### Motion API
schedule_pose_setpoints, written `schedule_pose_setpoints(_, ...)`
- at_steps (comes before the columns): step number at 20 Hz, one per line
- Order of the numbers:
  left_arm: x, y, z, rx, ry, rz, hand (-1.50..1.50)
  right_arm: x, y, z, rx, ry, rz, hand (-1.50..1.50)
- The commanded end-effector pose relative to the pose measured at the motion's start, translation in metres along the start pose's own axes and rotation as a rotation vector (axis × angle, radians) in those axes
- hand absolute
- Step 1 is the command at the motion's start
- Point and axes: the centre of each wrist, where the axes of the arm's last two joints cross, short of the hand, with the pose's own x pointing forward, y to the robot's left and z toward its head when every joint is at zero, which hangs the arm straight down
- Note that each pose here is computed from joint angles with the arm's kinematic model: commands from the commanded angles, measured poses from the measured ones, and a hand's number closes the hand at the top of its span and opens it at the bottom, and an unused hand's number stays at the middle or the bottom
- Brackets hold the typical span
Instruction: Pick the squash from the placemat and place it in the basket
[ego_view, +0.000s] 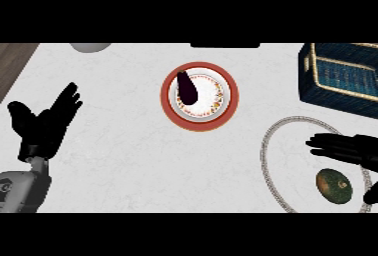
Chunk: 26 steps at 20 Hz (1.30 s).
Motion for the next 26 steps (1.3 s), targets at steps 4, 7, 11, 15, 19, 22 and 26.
schedule_pose_setpoints(4, 0.004, -0.018, -0.008, 0.021, -0.003, 0.006, 0.0, 0.0, -0.005, 0.001, 0.071, -0.204, -0.111, -1.5)
schedule_pose_setpoints(7, 0.015, -0.004, -0.006, -0.017, -0.01, -0.001, 0.0, -0.011, 0.009, 0.02, 0.056, -0.212, -0.104, -1.5)
schedule_pose_setpoints(11, -0.007, 0.015, -0.007, 0.021, -0.014, -0.007, 0.0, -0.004, 0.011, -0.007, 0.08, -0.214, -0.072, -1.5)
schedule_pose_setpoints(15, 0.007, 0.006, 0.0, 0.01, -0.005, 0.008, 0.0, -0.01, 0.029, 0.012, 0.057, -0.184, -0.044, -1.5)
schedule_pose_setpoints(19, 0.004, -0.001, 0.002, 0.004, 0.01, 0.023, 0.0, -0.017, 0.035, -0.015, 0.062, -0.159, -0.008, -1.5)
schedule_pose_setpoints(22, -0.004, 0.004, -0.011, 0.041, 0.011, -0.011, 0.0, -0.016, 0.042, -0.019, 0.089, -0.158, 0.008, -1.5)
schedule_pose_setpoints(26, -0.017, 0.011, 0.004, 0.032, 0.007, -0.004, 0.0, -0.005, 0.066, -0.023, 0.122, -0.216, 0.127, 1.5)
